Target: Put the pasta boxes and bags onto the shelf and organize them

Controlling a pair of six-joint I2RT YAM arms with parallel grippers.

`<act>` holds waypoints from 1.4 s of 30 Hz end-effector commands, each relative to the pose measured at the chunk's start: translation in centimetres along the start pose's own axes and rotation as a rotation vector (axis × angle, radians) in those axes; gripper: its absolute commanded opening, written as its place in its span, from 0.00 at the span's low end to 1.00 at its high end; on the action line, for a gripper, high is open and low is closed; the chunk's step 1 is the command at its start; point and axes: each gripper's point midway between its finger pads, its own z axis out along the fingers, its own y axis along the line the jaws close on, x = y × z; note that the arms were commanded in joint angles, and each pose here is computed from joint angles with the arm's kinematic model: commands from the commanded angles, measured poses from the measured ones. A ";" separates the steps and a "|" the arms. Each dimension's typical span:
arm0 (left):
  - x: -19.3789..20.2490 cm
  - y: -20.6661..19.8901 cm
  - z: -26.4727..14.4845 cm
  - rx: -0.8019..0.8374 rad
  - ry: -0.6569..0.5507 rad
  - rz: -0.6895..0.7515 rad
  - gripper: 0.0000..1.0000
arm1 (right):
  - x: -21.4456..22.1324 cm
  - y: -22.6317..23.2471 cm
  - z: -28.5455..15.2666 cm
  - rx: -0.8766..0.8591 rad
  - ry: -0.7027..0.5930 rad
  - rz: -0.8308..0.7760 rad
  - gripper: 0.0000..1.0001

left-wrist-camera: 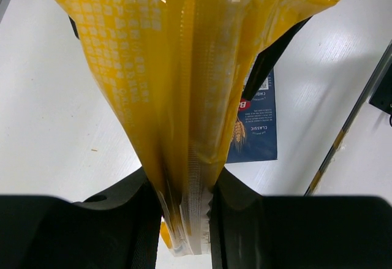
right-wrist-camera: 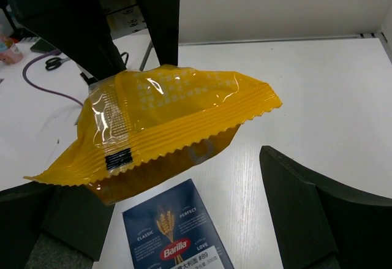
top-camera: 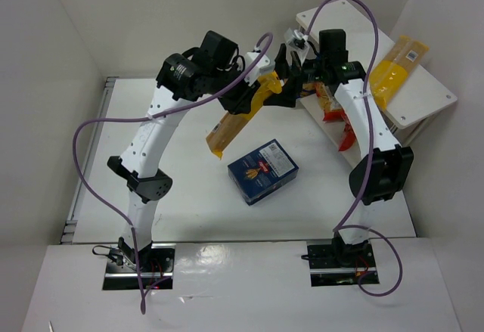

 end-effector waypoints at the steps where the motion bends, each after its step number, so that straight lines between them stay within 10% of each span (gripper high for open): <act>1: -4.1 -1.5 -3.9 0.023 -0.187 0.055 0.00 | -2.3 2.7 1.1 -0.158 -0.058 -0.044 0.96; 18: -3.8 -2.1 -2.7 0.080 -0.174 0.060 0.00 | -4.0 3.4 2.1 -0.190 -0.053 -0.030 0.93; 21: -3.8 -2.3 -2.8 0.089 -0.176 0.060 0.00 | -4.0 3.5 2.5 -0.200 -0.049 -0.003 0.77; 25: -4.0 -2.2 -2.7 0.087 -0.183 0.063 0.00 | -4.1 3.9 3.1 -0.220 -0.046 -0.005 0.00; 31: -4.4 -1.3 -3.6 0.018 -0.195 0.067 0.00 | -4.5 4.3 2.7 -0.211 -0.048 -0.015 0.00; 37: -4.3 0.0 -5.3 -0.081 -0.200 0.056 0.42 | -4.5 3.5 1.3 -0.172 -0.049 0.002 0.00; 42: -4.1 1.0 -6.2 -0.152 -0.193 0.051 0.99 | -4.9 3.9 1.3 -0.172 -0.049 -0.011 0.00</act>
